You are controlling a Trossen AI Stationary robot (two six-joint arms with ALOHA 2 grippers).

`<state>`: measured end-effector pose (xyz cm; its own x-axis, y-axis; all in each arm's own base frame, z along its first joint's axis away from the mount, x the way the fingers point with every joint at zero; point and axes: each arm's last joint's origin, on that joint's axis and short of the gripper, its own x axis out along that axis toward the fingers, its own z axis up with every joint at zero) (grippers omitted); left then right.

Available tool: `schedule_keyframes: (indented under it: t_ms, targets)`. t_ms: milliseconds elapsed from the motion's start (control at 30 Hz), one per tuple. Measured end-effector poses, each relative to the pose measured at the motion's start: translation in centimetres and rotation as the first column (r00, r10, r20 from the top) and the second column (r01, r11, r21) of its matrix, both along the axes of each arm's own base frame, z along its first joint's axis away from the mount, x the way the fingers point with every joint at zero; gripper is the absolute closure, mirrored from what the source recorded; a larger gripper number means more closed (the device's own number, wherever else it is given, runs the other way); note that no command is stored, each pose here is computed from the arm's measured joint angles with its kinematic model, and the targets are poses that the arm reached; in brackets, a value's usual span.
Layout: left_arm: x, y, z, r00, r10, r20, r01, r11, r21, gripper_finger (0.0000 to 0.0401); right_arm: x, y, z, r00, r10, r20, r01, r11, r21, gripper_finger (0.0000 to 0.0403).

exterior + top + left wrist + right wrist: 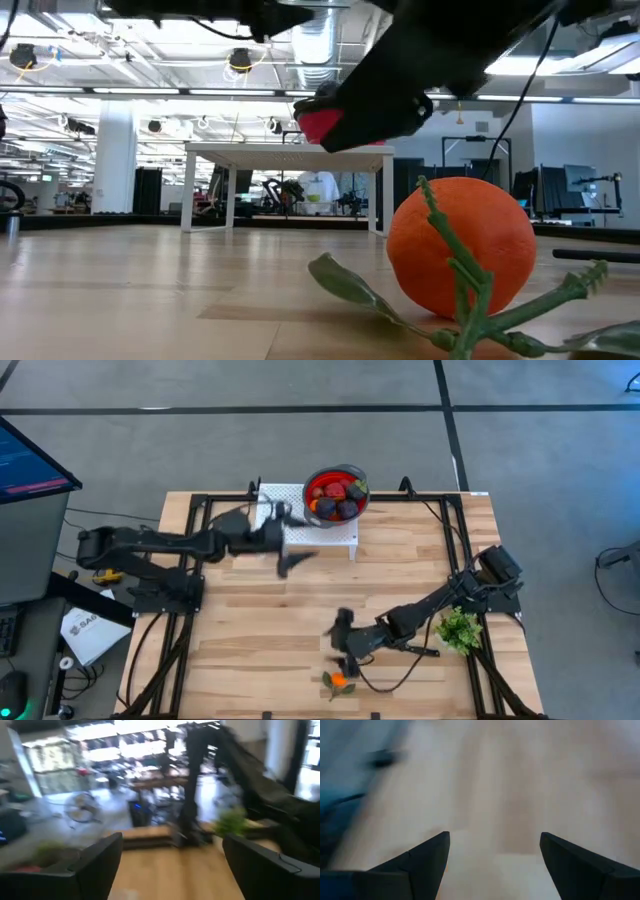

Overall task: Pick & Place Fruit
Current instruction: Put the tangerine into the red strainer on the shelf

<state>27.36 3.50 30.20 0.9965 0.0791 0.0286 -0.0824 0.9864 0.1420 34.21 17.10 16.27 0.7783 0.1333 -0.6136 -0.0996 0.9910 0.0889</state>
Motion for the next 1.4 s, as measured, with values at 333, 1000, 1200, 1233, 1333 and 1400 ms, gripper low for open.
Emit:
schedule_keyframes:
  t_ms: [333, 1000, 1200, 1233, 1333, 1400]
  targets:
    - [-3.2, -6.4, -7.1, 0.964, -0.200, -0.174, 0.167, 0.969, -0.183, 0.0098, -1.3, 2.7, 0.1, 0.906, 0.423, -0.015, -0.423, 0.906, 0.009, 0.0098]
    - [-3.6, -11.5, -12.7, 0.954, -0.231, -0.191, 0.158, 0.929, -0.334, 0.0109, 0.4, 4.1, -3.2, 0.873, 0.442, -0.206, -0.467, 0.879, -0.094, 0.0166]
    - [-3.5, -11.5, -12.9, 0.954, -0.230, -0.195, 0.157, 0.931, -0.329, 0.0109, 0.1, 3.9, -3.4, 0.868, 0.432, -0.244, -0.464, 0.881, -0.093, 0.0231]
    - [-3.5, -11.5, -12.9, 0.954, -0.230, -0.195, 0.157, 0.931, -0.330, 0.0109, 0.2, 3.9, -3.3, 0.872, 0.426, -0.240, -0.456, 0.885, -0.088, 0.0241]
    - [-3.5, -11.5, -12.9, 0.954, -0.228, -0.195, 0.155, 0.930, -0.333, 0.0109, 0.7, 3.5, -3.2, 0.896, 0.385, -0.221, -0.405, 0.913, -0.052, 0.0270]
    - [-3.5, -11.5, -12.9, 0.954, -0.228, -0.195, 0.154, 0.930, -0.333, 0.0109, 0.9, 2.9, -3.4, 0.912, 0.355, -0.205, -0.368, 0.930, -0.028, 0.0284]
